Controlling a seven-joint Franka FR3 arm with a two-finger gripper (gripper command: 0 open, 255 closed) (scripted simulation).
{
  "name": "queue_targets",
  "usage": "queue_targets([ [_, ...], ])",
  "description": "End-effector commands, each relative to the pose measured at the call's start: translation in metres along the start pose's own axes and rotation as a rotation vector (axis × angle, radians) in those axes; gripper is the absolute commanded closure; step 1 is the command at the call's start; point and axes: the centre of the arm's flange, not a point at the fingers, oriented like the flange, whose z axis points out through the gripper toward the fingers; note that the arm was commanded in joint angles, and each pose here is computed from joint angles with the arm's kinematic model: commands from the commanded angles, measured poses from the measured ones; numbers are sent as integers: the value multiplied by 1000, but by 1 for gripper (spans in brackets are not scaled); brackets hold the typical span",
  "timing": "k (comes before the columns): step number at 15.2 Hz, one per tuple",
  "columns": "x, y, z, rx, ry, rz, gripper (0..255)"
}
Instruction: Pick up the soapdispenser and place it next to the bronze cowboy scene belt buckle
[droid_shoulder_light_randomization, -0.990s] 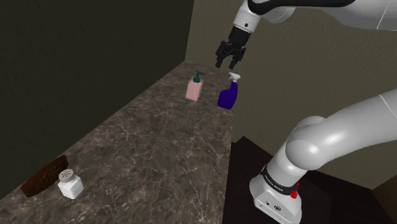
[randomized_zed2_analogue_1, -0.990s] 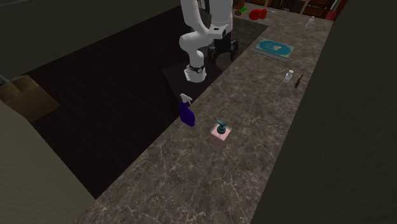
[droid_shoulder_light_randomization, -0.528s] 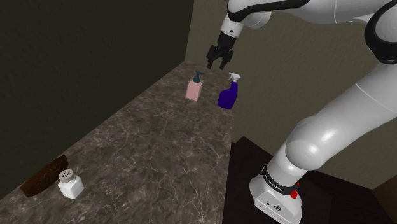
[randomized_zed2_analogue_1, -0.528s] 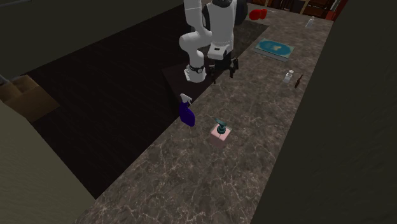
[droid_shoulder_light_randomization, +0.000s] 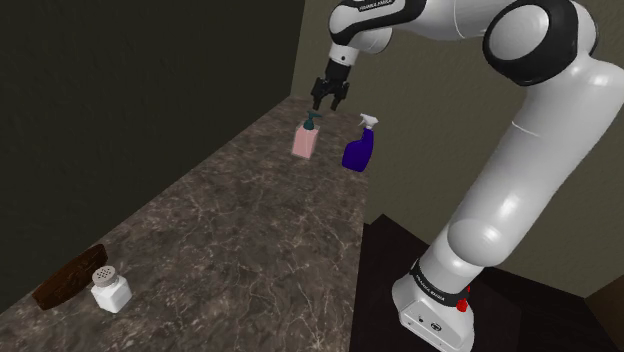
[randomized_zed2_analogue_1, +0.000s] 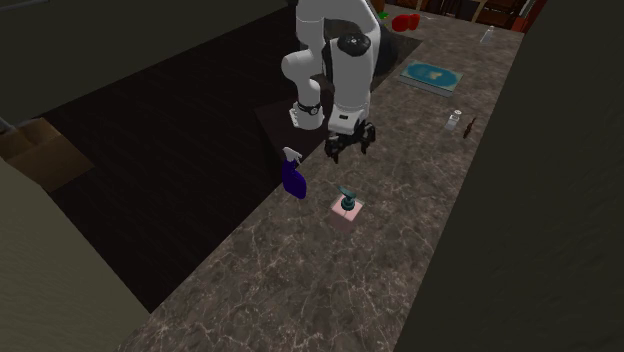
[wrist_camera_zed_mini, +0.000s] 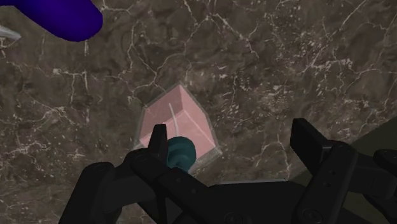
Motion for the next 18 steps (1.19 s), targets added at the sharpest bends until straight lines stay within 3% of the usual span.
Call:
queue_targets([
  [1,26,9,9,-6,-5,-9,0],
  [8,98,38,44,-25,-23,-33,0],
  [15,98,39,84,-25,-23,-33,0],
  [18,98,39,84,-25,-23,-33,0],
])
